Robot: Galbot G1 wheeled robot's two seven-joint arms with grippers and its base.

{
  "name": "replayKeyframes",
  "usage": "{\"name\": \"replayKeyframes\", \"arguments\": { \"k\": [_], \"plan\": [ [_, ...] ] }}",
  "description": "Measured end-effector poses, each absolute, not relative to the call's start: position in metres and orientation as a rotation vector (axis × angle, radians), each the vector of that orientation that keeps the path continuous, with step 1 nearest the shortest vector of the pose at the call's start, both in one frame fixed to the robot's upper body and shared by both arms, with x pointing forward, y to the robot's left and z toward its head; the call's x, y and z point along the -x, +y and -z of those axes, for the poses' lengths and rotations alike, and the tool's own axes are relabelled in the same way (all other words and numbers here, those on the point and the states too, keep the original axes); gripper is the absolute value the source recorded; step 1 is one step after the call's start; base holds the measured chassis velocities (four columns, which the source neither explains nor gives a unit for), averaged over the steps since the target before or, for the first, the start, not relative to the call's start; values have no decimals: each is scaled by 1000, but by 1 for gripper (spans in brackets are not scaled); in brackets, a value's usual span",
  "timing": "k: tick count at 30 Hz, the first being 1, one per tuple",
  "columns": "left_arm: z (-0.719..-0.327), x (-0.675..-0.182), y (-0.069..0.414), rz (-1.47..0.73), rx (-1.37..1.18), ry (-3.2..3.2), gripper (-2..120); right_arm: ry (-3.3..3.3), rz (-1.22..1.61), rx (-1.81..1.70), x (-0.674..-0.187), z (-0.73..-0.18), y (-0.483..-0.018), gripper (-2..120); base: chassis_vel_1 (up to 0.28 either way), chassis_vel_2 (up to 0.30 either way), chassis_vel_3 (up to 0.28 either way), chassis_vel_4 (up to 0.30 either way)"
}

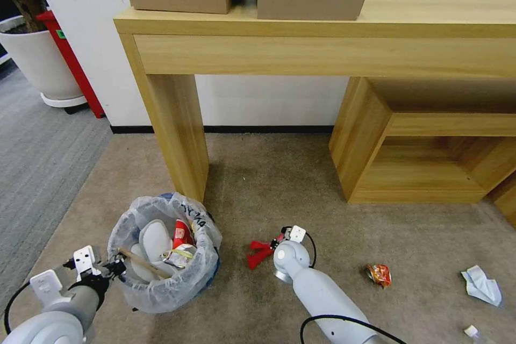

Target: Pick up the trash bin and place the garbage on the floor into it.

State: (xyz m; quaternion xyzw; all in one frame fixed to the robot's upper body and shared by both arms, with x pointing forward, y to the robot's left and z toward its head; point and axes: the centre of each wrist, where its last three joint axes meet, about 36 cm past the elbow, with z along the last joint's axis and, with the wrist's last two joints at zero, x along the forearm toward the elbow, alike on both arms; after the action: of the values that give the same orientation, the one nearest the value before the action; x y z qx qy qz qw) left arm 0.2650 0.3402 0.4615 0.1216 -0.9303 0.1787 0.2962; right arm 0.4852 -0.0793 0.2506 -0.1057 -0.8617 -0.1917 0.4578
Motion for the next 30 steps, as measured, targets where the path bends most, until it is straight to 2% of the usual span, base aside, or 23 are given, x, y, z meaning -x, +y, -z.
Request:
{"name": "replayKeyframes", "arguments": {
  "k": [3,6,8,18,26,30],
  "plan": [
    [-461,-265,340,-475,-326,-2475,1,-2132,461,260,-485,-249,-82,18,0,0,0,0],
    [-461,-266,341,-476,-326,-2478,1,-2149,447,256,-485,-247,-87,4,0,0,0,0],
    [-461,-266,341,-477,-326,-2480,1,-2157,443,255,-485,-247,-88,0,0,0,0,0],
    [-457,-268,342,-478,-334,-2475,1,-2223,452,202,-471,-259,-100,0,0,0,0,0],
    [-456,-270,343,-477,-336,-2476,1,-2380,532,123,-453,-293,-131,0,0,0,0,0],
    [-455,-270,341,-477,-332,-2474,1,-2493,585,48,-442,-330,-149,0,0,0,0,0]
  ]
}}
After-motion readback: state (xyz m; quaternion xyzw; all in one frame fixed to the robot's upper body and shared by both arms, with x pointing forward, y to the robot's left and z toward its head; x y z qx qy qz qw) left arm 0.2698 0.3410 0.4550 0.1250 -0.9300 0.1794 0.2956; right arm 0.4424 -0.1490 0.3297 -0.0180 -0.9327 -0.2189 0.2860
